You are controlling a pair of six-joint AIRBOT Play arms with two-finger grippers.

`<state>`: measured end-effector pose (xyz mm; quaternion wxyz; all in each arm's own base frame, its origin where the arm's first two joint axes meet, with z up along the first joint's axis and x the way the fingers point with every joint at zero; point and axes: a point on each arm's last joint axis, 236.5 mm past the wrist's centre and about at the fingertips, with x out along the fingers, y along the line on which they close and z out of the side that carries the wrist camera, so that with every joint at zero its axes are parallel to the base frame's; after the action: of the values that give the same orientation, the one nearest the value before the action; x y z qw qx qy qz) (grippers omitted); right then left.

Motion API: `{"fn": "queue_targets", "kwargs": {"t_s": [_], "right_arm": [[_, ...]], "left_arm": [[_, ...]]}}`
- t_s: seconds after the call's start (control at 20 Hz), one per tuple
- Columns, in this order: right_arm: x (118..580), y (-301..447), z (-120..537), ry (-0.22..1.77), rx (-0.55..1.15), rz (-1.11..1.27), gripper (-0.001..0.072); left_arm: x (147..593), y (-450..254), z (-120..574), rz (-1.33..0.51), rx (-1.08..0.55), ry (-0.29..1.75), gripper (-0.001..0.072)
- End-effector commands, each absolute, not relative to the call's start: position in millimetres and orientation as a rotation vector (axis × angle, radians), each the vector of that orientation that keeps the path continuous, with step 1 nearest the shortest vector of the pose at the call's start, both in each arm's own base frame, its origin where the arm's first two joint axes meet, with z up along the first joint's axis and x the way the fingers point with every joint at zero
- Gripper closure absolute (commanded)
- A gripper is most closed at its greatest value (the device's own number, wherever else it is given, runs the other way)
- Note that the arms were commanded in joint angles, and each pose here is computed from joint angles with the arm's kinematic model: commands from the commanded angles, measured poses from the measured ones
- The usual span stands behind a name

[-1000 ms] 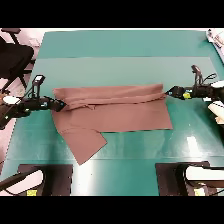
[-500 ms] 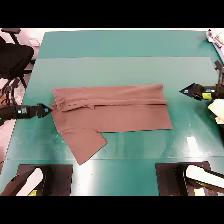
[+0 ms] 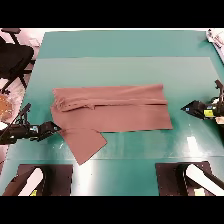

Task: Fold the shirts.

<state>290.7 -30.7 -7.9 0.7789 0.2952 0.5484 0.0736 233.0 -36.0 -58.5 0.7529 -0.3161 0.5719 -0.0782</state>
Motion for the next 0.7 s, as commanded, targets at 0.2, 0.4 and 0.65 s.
{"fn": "queue_targets", "kwargs": {"t_s": [0.2,0.4,0.65], "right_arm": [[282.5,-27.3,-5.3,1.126,0.627,0.117,0.0204],[283.4,-28.3,-1.0,1.109,0.616,0.112,0.0204],[281.1,-28.0,-3.3,1.123,0.614,0.114,0.0205]], "left_arm": [[243.6,-43.8,-64.3,-0.151,-0.771,1.181,0.0002],[232.9,-56.3,-79.9,-0.159,-0.765,1.214,0.0003],[232.3,-58.1,-81.1,-0.177,-0.740,1.211,0.0681]]}}
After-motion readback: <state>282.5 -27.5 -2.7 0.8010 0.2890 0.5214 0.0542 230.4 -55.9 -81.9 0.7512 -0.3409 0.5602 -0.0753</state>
